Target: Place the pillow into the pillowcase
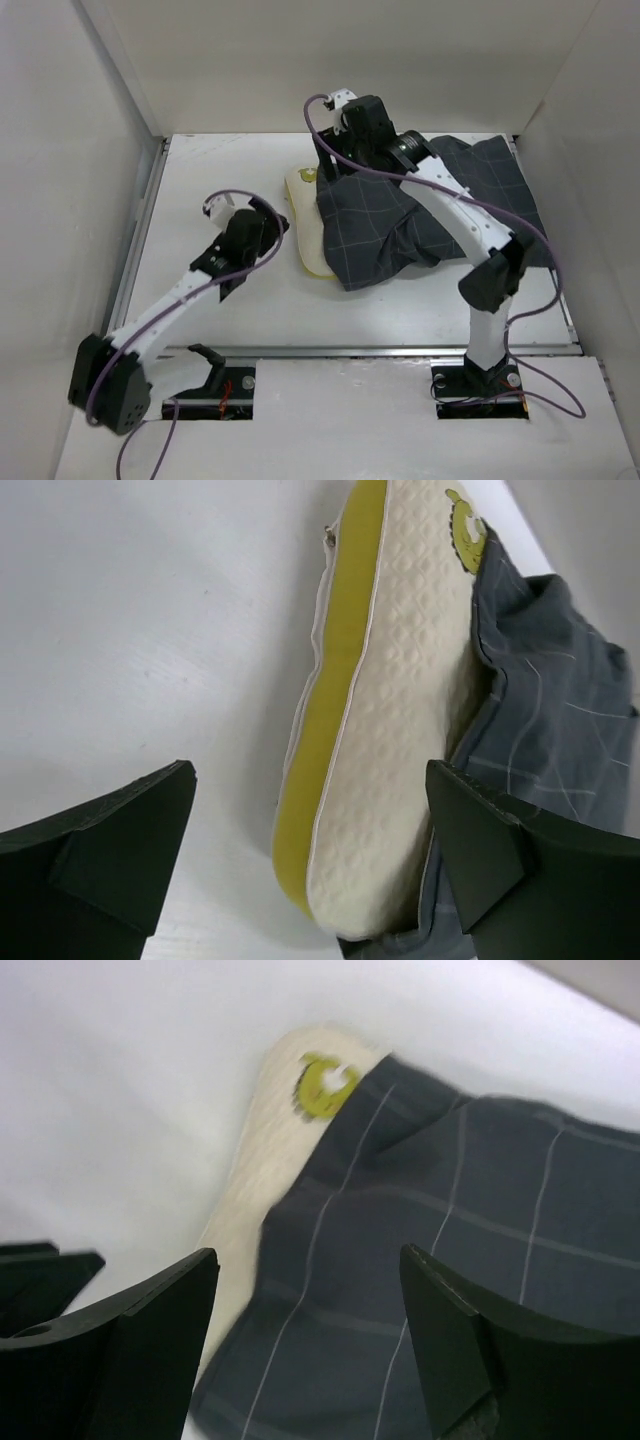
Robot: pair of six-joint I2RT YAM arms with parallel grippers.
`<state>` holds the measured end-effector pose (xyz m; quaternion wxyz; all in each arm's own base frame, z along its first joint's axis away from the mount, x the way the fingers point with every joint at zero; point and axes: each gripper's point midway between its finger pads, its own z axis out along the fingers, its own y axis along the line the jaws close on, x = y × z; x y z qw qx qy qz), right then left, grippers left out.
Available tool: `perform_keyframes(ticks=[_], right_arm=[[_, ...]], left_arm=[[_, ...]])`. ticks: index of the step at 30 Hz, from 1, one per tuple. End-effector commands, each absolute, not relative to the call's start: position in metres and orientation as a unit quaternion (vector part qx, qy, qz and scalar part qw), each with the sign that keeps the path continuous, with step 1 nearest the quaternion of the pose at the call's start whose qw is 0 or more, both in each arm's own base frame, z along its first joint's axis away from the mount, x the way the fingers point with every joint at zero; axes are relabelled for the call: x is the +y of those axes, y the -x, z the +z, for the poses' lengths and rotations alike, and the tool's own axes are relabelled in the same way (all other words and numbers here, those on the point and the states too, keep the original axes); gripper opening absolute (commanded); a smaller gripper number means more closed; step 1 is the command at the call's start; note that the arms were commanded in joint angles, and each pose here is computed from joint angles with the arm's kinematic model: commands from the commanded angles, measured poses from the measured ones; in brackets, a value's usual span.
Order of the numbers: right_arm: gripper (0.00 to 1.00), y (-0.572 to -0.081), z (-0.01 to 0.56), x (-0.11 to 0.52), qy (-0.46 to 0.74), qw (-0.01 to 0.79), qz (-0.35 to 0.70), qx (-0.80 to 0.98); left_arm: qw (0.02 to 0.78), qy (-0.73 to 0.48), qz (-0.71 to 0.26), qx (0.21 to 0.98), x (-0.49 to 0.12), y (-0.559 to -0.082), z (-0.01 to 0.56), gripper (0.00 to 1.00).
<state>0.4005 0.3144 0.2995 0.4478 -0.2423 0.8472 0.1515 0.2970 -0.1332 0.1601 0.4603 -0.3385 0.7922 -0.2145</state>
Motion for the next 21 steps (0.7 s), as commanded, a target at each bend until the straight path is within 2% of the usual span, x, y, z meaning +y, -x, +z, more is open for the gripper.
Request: perform_keyframes(ticks=[1,3,4,5,6,7,9,13,16,17,18,19,20,21], right_arm=[[0.79,-0.452,0.277,0.289,0.187,0.443,0.081,0.873],[0.80,-0.477,0.282,0.286,0.166,0.462,0.065,0.869],[0.80,-0.487,0.273,0.282,0.165,0.457,0.057,0.872],[0.81,-0.500,0.245,0.288,0.173,0.441,0.041,0.879],[0.81,-0.512,0.239,0.282,0.164,0.444,0.032,0.880],[0.83,-0.523,0.247,0.282,0.160,0.459,0.033,0.873],[0.83,-0.541,0.219,0.286,0.160,0.451,0.036,0.877],[0.83,-0.552,0.186,0.297,0.193,0.434,0.068,0.877],[0.75,-0.555,0.149,0.301,0.204,0.410,0.065,0.887],[0.68,-0.557,0.144,0.299,0.202,0.410,0.058,0.888],[0.37,-0.558,0.131,0.299,0.203,0.400,0.055,0.892],[0.16,-0.560,0.138,0.301,0.202,0.408,0.057,0.889],[0.05,-0.562,0.140,0.304,0.203,0.414,0.064,0.885],[0.00,-0.563,0.148,0.314,0.210,0.423,0.089,0.877]], left_arm=[[0.447,0.287,-0.241,0.812,-0.157,-0.342,0.182,1.00],[0.428,0.266,-0.228,0.833,-0.163,-0.385,0.176,1.00],[0.412,0.251,-0.243,0.842,-0.173,-0.397,0.174,1.00],[0.380,0.244,-0.227,0.863,-0.178,-0.412,0.145,1.00],[0.394,0.230,-0.237,0.858,-0.181,-0.434,0.163,1.00],[0.387,0.220,-0.242,0.862,-0.188,-0.442,0.160,1.00],[0.373,0.219,-0.247,0.867,-0.192,-0.469,0.147,1.00],[0.344,0.212,-0.251,0.880,-0.193,-0.496,0.115,1.00],[0.326,0.199,-0.254,0.889,-0.203,-0.512,0.091,1.00],[0.322,0.197,-0.256,0.890,-0.206,-0.515,0.085,1.00],[0.313,0.183,-0.275,0.890,-0.214,-0.516,0.083,0.92],[0.308,0.173,-0.284,0.892,-0.220,-0.520,0.075,0.82],[0.313,0.163,-0.301,0.886,-0.227,-0.525,0.078,0.64],[0.312,0.152,-0.312,0.884,-0.231,-0.526,0.079,0.46]])
